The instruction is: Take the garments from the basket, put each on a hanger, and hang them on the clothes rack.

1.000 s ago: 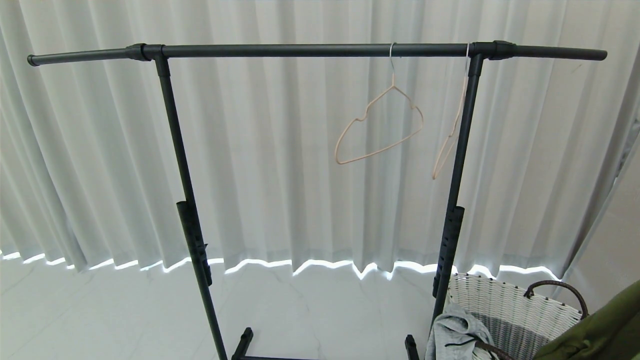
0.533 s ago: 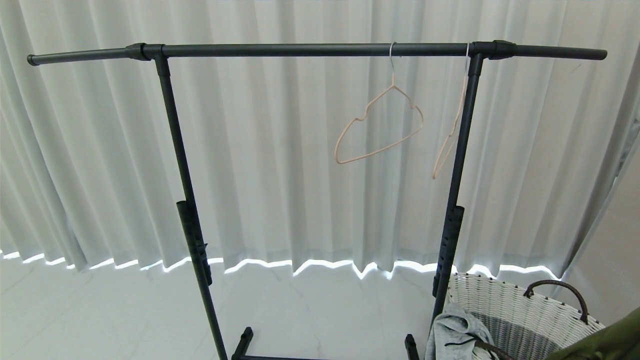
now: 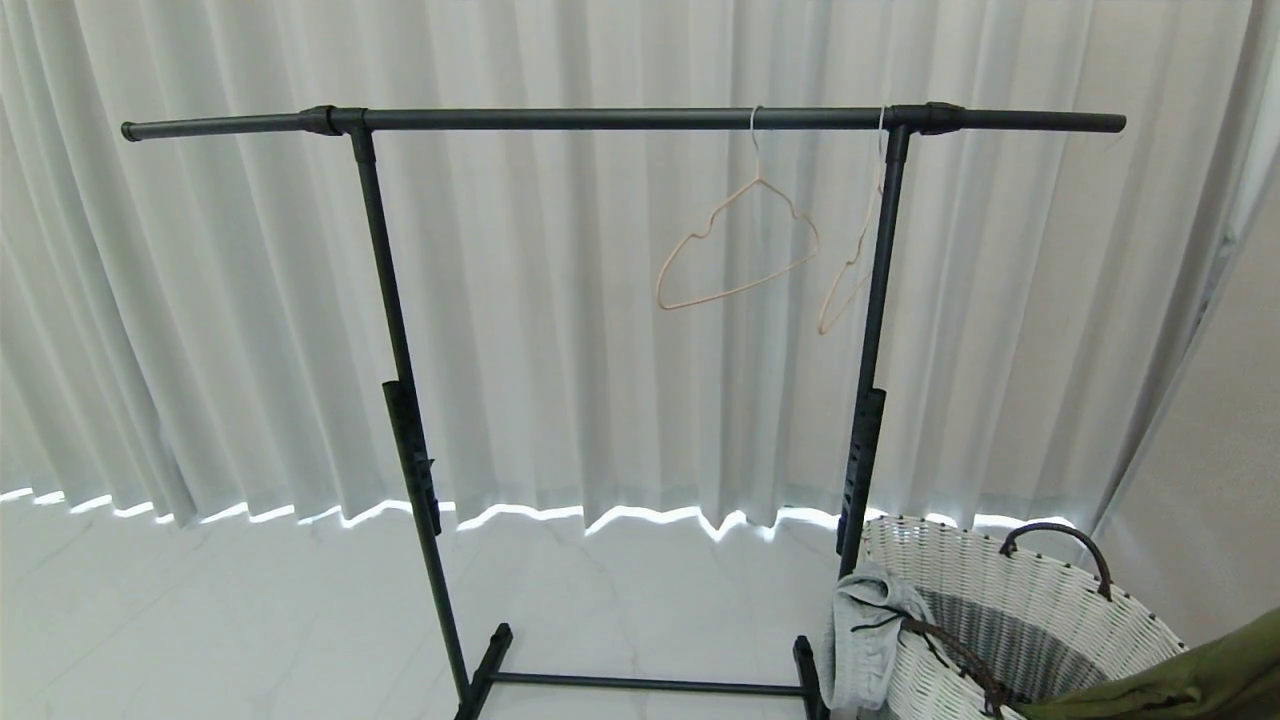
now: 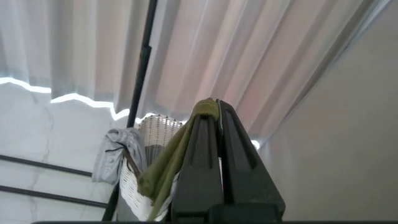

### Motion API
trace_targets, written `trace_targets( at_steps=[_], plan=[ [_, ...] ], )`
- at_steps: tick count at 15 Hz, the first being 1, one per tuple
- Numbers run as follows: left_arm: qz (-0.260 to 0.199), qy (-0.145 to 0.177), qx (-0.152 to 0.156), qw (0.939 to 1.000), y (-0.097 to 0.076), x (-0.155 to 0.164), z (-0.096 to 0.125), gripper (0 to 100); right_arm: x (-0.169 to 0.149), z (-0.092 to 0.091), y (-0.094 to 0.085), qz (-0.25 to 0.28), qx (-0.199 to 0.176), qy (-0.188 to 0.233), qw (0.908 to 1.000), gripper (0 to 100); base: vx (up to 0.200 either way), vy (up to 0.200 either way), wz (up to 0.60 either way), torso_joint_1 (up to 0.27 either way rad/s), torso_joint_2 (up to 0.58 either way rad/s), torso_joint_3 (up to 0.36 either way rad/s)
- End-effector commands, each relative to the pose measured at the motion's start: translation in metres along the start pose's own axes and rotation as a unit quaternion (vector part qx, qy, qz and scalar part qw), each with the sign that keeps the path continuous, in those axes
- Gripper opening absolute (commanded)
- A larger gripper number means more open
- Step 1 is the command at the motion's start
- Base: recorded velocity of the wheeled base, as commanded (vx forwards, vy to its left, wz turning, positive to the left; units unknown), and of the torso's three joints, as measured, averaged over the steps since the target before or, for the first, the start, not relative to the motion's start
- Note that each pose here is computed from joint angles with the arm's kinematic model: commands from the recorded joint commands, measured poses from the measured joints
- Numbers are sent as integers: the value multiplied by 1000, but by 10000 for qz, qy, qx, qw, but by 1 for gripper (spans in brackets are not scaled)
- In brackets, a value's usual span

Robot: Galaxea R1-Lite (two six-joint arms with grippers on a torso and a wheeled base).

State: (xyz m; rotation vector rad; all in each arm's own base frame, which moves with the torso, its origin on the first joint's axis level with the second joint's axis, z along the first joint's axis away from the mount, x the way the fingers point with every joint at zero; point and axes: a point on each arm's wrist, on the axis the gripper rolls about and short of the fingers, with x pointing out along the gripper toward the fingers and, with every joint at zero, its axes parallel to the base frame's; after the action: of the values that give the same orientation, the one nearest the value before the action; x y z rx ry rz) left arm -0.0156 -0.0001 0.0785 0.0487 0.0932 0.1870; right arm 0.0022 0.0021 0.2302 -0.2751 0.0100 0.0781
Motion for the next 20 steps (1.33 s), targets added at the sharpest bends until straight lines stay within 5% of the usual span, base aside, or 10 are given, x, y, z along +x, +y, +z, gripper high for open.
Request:
trace_targets(
  at_steps=[1, 5, 17, 20],
  plan=[
    [4, 4, 0, 10000, 0, 0, 0, 100, 1, 0, 0, 5, 4, 27, 10000, 0, 0, 0, 0, 0, 0, 0],
    [4, 4, 0, 10000, 0, 0, 0, 100, 1, 0, 0, 10, 3, 17, 10000, 0, 0, 0, 0, 0, 0, 0],
    [4, -4, -1, 10000, 0, 0, 0, 100, 3, -1, 0, 32, 8, 67, 10000, 0, 0, 200, 0, 4, 2, 4],
    [4, 4, 0, 10000, 0, 0, 0, 100, 9, 0, 1, 578, 42, 56, 9983, 0, 0, 0, 0, 0, 0, 0]
  ],
)
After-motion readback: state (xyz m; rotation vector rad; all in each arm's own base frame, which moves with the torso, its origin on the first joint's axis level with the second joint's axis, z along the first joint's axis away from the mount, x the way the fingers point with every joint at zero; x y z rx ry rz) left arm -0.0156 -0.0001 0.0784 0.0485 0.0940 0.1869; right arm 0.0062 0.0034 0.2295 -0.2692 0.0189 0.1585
